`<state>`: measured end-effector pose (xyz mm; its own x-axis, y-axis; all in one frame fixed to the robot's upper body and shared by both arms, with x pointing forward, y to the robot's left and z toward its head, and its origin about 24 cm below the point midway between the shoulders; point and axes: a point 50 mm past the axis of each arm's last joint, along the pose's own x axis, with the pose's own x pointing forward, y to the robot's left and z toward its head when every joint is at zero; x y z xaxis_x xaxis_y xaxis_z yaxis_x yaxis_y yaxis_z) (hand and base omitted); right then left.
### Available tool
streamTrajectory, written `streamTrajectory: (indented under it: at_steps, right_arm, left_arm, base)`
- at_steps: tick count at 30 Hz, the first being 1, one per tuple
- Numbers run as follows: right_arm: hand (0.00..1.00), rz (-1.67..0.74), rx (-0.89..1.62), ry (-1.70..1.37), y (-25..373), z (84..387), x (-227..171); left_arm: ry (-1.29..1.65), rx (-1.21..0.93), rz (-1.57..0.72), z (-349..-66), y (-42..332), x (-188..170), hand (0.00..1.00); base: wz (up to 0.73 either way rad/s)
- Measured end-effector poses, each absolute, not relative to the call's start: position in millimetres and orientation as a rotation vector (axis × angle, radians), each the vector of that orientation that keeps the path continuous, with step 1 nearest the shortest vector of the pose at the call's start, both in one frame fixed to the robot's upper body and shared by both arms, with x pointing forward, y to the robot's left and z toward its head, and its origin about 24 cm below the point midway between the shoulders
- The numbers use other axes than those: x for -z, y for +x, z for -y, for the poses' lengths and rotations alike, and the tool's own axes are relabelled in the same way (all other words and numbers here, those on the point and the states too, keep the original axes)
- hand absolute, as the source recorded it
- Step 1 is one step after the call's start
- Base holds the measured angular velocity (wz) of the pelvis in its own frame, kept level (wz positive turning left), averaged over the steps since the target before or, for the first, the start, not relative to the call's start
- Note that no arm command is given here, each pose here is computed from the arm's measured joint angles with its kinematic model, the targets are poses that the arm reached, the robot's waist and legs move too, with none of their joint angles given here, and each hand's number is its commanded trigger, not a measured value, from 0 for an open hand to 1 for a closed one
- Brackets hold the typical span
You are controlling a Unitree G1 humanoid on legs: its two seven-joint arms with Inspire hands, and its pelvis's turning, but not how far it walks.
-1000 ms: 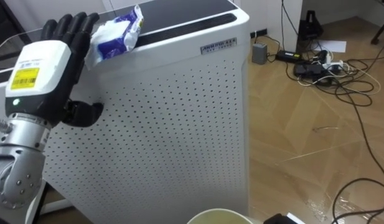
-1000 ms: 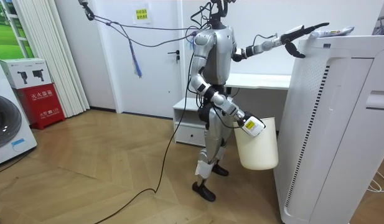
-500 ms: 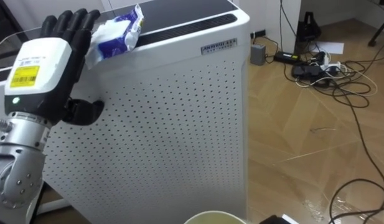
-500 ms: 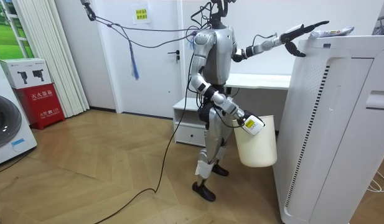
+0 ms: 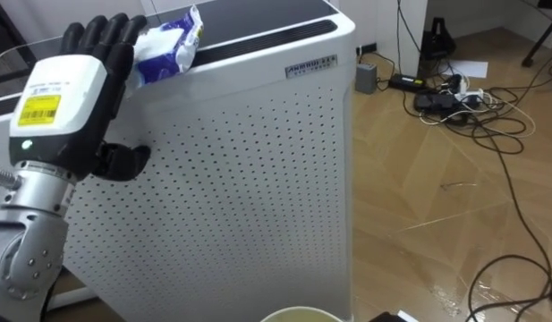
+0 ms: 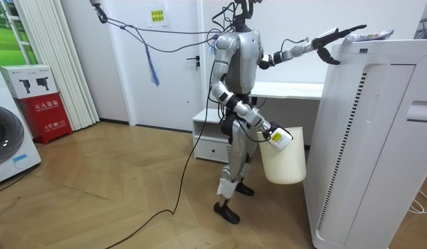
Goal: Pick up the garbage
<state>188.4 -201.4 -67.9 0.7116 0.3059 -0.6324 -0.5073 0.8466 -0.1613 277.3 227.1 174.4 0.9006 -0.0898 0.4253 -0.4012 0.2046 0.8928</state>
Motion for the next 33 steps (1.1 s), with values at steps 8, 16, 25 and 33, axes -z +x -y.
streamTrajectory:
  at_steps: [8,16,25,33]
  right_arm:
    - [1.0,-0.636,-0.468,-0.338,188,202,68]
    - [1.0,-0.636,-0.469,-0.339,188,202,68]
    - [1.0,-0.635,-0.468,-0.338,188,202,68]
    - [1.0,-0.637,-0.459,-0.357,189,205,67]
  left_arm:
    - [1.37,-0.215,0.428,-225,277,-174,0.0]
    - [1.389,-0.199,0.422,-222,278,-172,0.0]
    - [1.398,-0.133,0.487,-201,274,-174,1.0]
    - [1.38,-0.188,0.537,-200,276,-195,1.0]
  base:
    - [0.0]
    - [0.0]
    - [-0.02]
    - [-0.02]
